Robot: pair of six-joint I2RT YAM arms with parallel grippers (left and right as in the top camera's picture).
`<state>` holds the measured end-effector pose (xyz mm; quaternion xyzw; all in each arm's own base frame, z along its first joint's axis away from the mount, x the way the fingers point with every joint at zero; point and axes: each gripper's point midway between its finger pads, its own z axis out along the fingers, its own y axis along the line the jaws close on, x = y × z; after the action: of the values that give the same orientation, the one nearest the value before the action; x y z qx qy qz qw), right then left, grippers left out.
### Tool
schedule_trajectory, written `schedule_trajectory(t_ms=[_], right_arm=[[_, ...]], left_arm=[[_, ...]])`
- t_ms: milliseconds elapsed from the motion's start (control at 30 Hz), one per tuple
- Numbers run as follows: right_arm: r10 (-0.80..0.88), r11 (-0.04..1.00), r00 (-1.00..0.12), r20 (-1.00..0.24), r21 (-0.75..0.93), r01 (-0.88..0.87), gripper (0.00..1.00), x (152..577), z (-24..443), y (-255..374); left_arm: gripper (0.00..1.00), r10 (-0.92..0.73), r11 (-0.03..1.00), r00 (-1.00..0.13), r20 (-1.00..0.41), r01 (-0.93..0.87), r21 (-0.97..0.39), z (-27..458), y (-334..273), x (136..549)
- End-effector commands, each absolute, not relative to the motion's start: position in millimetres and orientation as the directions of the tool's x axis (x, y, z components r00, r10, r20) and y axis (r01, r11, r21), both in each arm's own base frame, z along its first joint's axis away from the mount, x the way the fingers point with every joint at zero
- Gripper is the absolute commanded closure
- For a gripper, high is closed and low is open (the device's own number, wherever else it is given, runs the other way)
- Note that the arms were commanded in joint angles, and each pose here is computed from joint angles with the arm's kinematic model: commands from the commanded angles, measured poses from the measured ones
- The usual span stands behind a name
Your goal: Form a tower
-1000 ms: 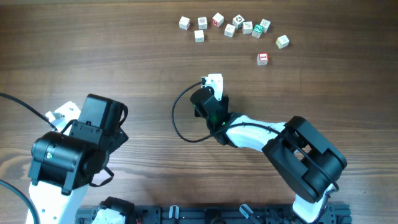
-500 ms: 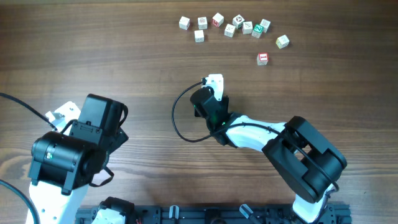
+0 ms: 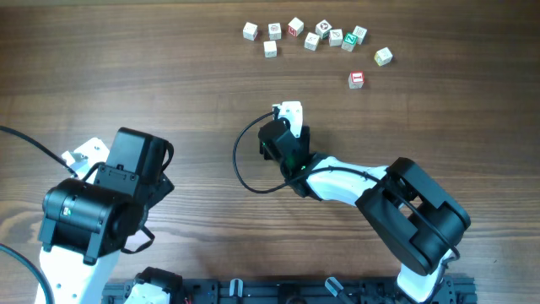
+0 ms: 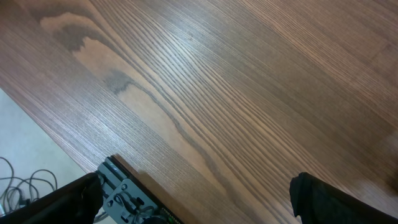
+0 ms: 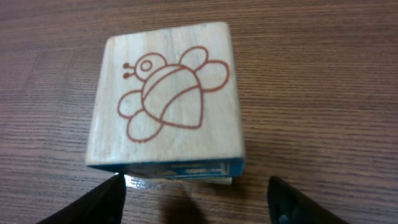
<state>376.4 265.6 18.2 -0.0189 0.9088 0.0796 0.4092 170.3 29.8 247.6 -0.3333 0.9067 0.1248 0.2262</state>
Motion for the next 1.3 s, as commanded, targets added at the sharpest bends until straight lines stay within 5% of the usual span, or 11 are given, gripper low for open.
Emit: schedule_trajectory(t_ms=[0,267,533,800,1067,1267], right_arm=[[0.045,0.982,-0.643,-0.764,0.151,-0.111,0.24,380.3,42.8,269.0],[0.110,0.945,-0.571,-0.814,0.264,-0.194,0.01,363.6,131.4,285.7],[0.004,0.964,-0.601,-0.799,0.164,-0.211,0.00,364.0,133.4,276.4],[0.043,0.969,-0.724,-0.689,0.206,-0.139,0.00,407.9,235.9,244.2],[-0.094,0.979,-0.920,-0.381,0.135,-0.156,0.01,421.4,146.1,270.6],[-0.123,0.983,-0.964,-0.237,0.105,-0.151,0.01,415.6,91.8,275.8]], left_arm=[[0.00,-0.566,0.732,-0.658,-0.498,-0.678,0.064,248.2,31.2,169.5],[0.00,-0.566,0.732,-0.658,-0.498,-0.678,0.064,248.2,31.2,169.5],[0.00,-0.566,0.732,-0.657,-0.498,-0.679,0.064,248.2,31.2,169.5],[0.00,-0.566,0.732,-0.658,-0.498,-0.678,0.064,248.2,31.2,169.5],[0.00,-0.566,0.732,-0.658,-0.498,-0.678,0.064,248.2,31.2,169.5],[0.00,-0.566,0.732,-0.658,-0.498,-0.678,0.064,248.2,31.2,169.5]])
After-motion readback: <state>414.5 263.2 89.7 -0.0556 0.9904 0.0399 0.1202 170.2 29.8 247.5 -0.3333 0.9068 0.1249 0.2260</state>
